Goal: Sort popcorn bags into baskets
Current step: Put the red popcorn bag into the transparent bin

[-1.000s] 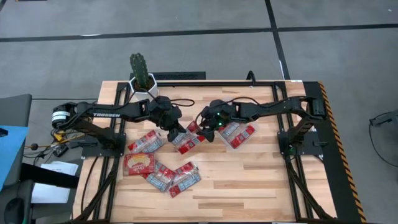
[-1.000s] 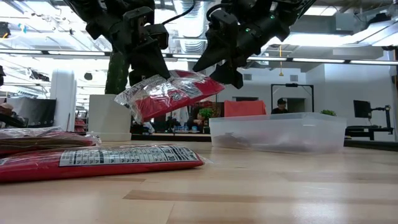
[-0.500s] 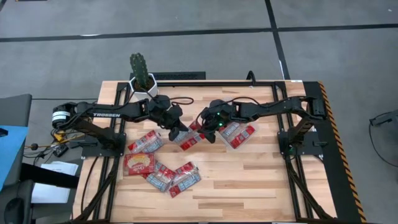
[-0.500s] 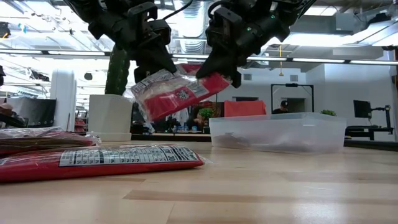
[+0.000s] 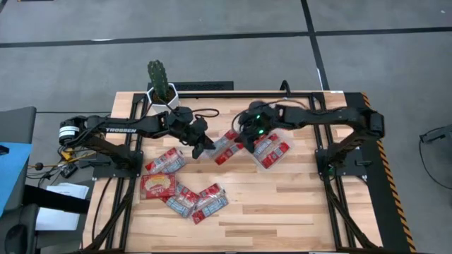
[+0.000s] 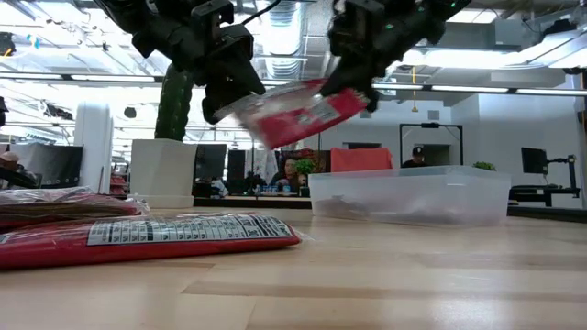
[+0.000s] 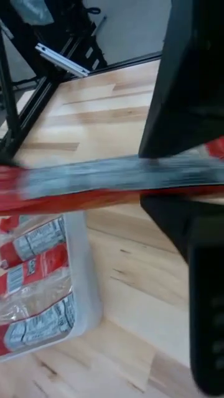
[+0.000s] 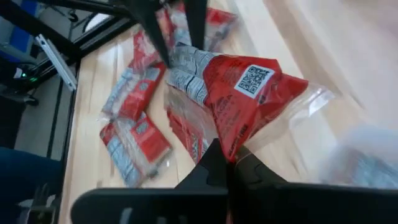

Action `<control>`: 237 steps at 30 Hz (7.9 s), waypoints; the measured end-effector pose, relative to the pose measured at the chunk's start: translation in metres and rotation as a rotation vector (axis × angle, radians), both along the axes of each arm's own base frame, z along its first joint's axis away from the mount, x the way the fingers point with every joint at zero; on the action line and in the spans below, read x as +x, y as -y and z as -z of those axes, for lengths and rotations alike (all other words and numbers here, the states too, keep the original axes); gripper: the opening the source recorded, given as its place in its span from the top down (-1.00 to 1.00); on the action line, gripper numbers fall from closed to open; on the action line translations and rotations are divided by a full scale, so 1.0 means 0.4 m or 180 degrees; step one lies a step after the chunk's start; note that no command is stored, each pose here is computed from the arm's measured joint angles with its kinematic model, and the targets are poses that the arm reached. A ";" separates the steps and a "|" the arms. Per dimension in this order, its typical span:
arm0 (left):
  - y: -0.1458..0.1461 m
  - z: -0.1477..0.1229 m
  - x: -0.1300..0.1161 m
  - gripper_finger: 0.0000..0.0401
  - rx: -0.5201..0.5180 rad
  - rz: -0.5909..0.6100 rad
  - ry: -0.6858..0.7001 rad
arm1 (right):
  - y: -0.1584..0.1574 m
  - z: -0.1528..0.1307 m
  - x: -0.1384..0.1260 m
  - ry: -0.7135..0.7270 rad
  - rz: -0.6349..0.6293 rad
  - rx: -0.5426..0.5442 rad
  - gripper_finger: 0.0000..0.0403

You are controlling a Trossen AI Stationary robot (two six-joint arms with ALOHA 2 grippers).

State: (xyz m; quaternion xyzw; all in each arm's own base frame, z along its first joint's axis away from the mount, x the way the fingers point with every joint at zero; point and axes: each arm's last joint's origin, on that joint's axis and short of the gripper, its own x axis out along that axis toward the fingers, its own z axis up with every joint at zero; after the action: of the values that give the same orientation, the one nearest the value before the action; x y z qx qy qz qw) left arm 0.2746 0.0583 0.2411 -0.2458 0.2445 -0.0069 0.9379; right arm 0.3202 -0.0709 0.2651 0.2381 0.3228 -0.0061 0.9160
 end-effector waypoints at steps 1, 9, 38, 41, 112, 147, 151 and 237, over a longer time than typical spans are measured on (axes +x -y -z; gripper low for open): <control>0.001 0.001 0.000 0.40 -0.0010 0.0014 -0.0007 | 0.009 -0.010 -0.018 -0.0045 0.0011 0.0000 0.98; 0.004 0.003 -0.002 -0.15 -0.0193 0.0029 -0.0057 | 0.078 -0.082 -0.202 -0.0540 0.0315 0.0052 0.98; 0.001 -0.010 0.005 -0.27 -0.0426 -0.0113 0.0106 | 0.127 0.119 -0.359 -0.1281 0.0389 0.0970 0.93; 0.001 -0.011 0.005 -0.27 -0.0423 -0.0118 0.0108 | 0.126 0.119 -0.354 -0.1290 0.0410 0.0905 0.78; 0.019 0.324 -0.200 0.97 -0.1209 -0.0458 -0.2204 | 0.002 0.006 -0.226 -0.1002 0.0260 0.0293 0.05; -0.050 -0.076 0.033 1.00 0.0161 -0.0882 -0.0446 | 0.022 0.019 -0.052 0.0224 0.0696 0.0190 -0.13; -0.052 -0.080 0.035 1.00 0.0199 -0.0938 -0.0422 | 0.025 0.022 -0.041 0.0311 0.0704 0.0231 -0.14; -0.052 -0.083 0.035 -0.15 -0.0116 -0.0876 -0.0367 | 0.263 0.169 -0.308 -0.0002 0.0805 0.1036 0.96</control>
State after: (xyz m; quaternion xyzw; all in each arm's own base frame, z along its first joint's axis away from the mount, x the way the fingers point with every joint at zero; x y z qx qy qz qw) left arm 0.2886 0.0791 0.2744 -0.2940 0.2618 0.1315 0.9098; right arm 0.1971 -0.1763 0.1975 0.4216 0.2874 -0.0689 0.8573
